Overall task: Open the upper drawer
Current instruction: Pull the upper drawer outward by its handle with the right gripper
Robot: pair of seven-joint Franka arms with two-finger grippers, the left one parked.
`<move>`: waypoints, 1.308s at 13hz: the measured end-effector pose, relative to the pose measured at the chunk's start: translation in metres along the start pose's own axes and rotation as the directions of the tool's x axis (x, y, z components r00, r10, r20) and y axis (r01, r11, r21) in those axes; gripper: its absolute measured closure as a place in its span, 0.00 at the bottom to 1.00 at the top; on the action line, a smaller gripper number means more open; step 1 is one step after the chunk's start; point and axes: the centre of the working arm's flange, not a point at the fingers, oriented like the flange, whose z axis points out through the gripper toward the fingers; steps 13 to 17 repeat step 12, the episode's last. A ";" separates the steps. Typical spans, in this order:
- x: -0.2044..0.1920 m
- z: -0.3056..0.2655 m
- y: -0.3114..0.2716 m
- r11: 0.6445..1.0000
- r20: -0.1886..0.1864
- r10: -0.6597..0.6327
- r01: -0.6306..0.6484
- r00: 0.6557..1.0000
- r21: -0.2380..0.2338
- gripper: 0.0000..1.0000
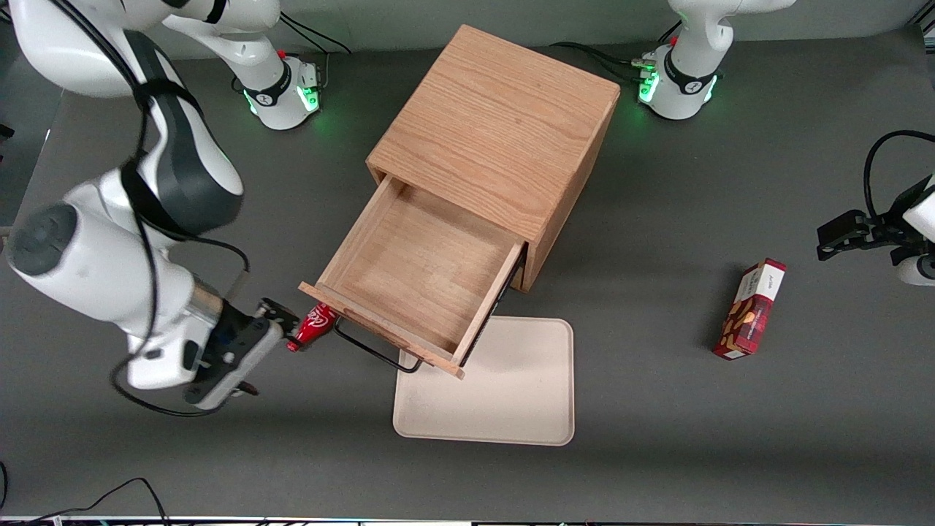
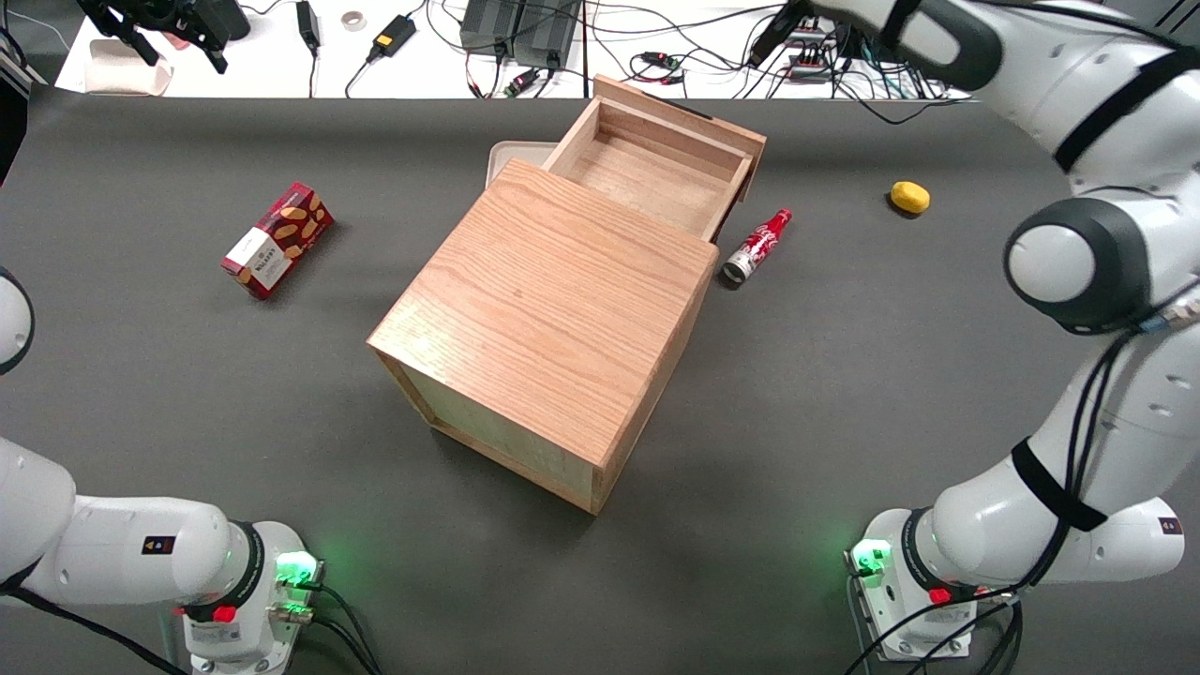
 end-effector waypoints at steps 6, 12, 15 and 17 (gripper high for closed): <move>-0.127 -0.100 0.042 0.955 0.120 0.296 -0.290 0.948 -0.059 0.00; -0.181 -0.179 -0.016 0.707 0.190 0.707 -0.687 0.681 -0.167 0.00; -0.181 -0.179 -0.016 0.707 0.190 0.707 -0.687 0.681 -0.167 0.00; -0.181 -0.179 -0.016 0.707 0.190 0.707 -0.687 0.681 -0.167 0.00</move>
